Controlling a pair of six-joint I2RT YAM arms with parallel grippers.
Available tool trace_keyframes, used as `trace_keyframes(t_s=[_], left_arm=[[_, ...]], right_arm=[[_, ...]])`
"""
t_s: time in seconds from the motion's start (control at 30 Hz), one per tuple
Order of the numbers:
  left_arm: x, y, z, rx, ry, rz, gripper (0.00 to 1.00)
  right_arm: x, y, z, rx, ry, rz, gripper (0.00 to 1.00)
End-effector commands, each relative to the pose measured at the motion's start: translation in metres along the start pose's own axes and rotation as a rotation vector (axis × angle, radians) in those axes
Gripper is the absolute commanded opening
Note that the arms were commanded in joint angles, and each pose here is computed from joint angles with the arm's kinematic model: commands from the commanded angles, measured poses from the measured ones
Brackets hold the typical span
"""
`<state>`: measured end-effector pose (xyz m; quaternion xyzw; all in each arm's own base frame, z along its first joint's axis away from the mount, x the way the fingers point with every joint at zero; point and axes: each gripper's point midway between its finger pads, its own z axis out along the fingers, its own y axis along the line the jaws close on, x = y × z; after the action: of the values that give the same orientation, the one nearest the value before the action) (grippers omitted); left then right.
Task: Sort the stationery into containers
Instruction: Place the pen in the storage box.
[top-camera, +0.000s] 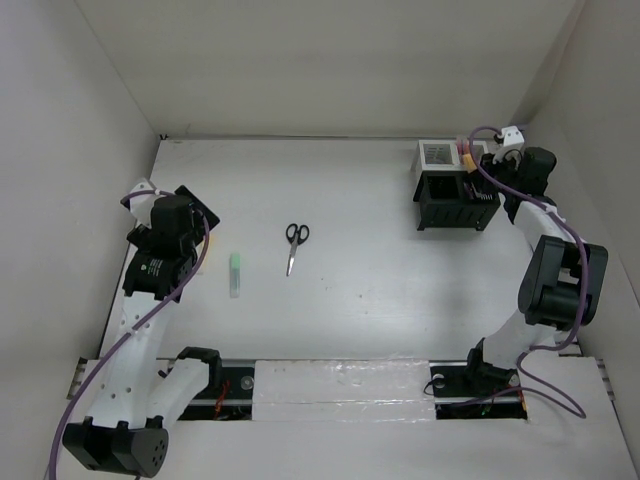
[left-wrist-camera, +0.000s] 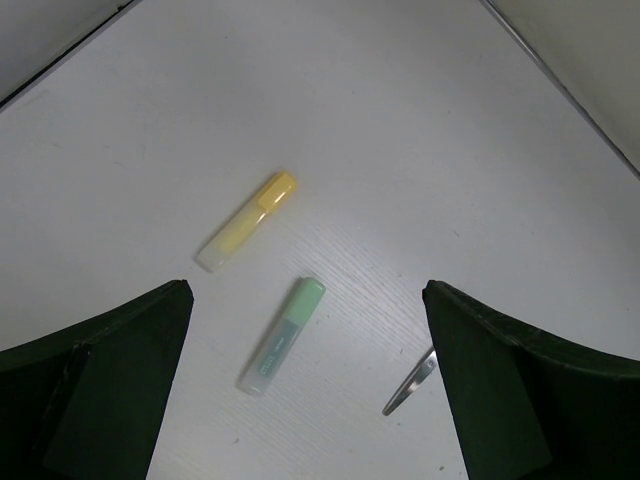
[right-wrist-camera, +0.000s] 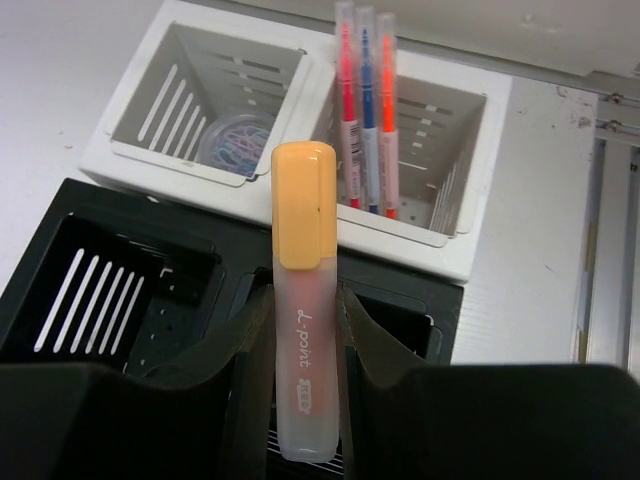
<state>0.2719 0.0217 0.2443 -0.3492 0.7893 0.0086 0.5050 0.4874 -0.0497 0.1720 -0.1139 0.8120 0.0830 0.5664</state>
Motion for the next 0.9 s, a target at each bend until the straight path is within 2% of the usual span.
trace_keyframes(t_s=[0.0,0.07,0.2,0.33,0.53,0.77,0.87], left_arm=[[-0.004,-0.005,0.001,0.021,-0.018,0.005,1.0],[-0.002,-0.005,0.003,0.015,-0.011,0.01,1.0],[0.002,-0.006,0.007,0.01,0.009,0.019,1.0],[0.002,-0.006,0.007,0.01,0.009,0.019,1.0],[0.004,-0.006,0.01,0.004,0.016,0.024,1.0],[0.001,-0.008,0.008,0.009,0.01,0.029,1.0],[0.001,-0.008,0.008,0.009,0.01,0.029,1.0]], right_arm=[[-0.018,-0.011,-0.003,0.046,-0.061,-0.012,0.0],[-0.018,-0.011,-0.003,0.046,-0.061,-0.012,0.0],[-0.022,-0.01,-0.005,0.045,-0.071,-0.017,0.06],[-0.019,-0.008,-0.003,0.033,-0.065,-0.013,0.22],[-0.015,-0.007,-0.001,0.022,-0.057,0.004,0.25],[-0.012,-0.006,-0.007,0.041,-0.054,0.014,0.38],[-0.02,-0.007,-0.011,0.055,-0.068,0.006,0.38]])
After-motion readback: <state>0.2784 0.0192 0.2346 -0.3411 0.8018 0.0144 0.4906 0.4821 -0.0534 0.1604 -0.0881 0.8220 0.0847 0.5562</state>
